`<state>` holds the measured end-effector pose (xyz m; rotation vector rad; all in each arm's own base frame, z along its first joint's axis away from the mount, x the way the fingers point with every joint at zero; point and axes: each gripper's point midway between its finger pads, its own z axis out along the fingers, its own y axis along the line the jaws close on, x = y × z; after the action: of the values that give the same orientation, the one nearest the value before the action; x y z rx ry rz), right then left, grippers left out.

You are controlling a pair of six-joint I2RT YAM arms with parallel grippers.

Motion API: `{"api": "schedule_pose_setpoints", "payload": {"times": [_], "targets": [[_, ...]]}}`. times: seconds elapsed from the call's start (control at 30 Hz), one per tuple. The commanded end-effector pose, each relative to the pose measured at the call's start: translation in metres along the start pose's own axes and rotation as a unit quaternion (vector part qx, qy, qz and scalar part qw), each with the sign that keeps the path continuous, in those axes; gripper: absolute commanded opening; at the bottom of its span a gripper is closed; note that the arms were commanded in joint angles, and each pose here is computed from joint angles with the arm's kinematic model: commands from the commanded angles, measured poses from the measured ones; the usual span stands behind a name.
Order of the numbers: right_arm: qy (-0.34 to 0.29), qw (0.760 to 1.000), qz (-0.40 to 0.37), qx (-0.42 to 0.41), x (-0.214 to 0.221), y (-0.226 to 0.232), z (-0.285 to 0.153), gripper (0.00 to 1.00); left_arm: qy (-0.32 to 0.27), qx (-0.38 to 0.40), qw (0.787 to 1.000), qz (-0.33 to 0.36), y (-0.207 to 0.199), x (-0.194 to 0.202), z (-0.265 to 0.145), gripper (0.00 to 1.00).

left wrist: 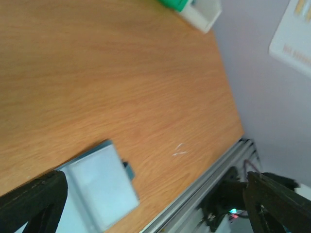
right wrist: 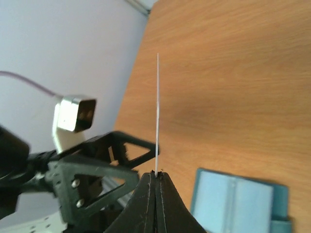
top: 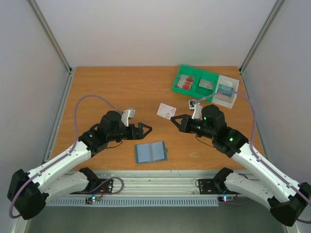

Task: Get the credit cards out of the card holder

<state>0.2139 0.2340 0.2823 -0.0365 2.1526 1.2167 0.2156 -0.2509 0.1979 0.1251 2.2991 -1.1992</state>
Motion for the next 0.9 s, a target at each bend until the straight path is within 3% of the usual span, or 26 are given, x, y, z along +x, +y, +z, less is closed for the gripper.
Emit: {"api": "schedule_pose_setpoints", "payload": {"times": [0.0,0.5,0.87], "targets": [[-0.004,0.998,-0.029,0.056,-0.019,-0.024,0.006,0.01,0.041,-0.073,0.996,0.038,0.028,0.011,0.002,0.99],[-0.003,0.983,0.053,0.173,-0.122,-0.137,0.022,0.01,0.113,-0.140,0.983,-0.040,0.110,0.057,0.026,0.99],[-0.027,0.959,0.099,0.263,-0.184,-0.239,-0.010,0.01,0.140,-0.140,0.979,-0.058,0.132,0.079,0.035,0.96]]}}
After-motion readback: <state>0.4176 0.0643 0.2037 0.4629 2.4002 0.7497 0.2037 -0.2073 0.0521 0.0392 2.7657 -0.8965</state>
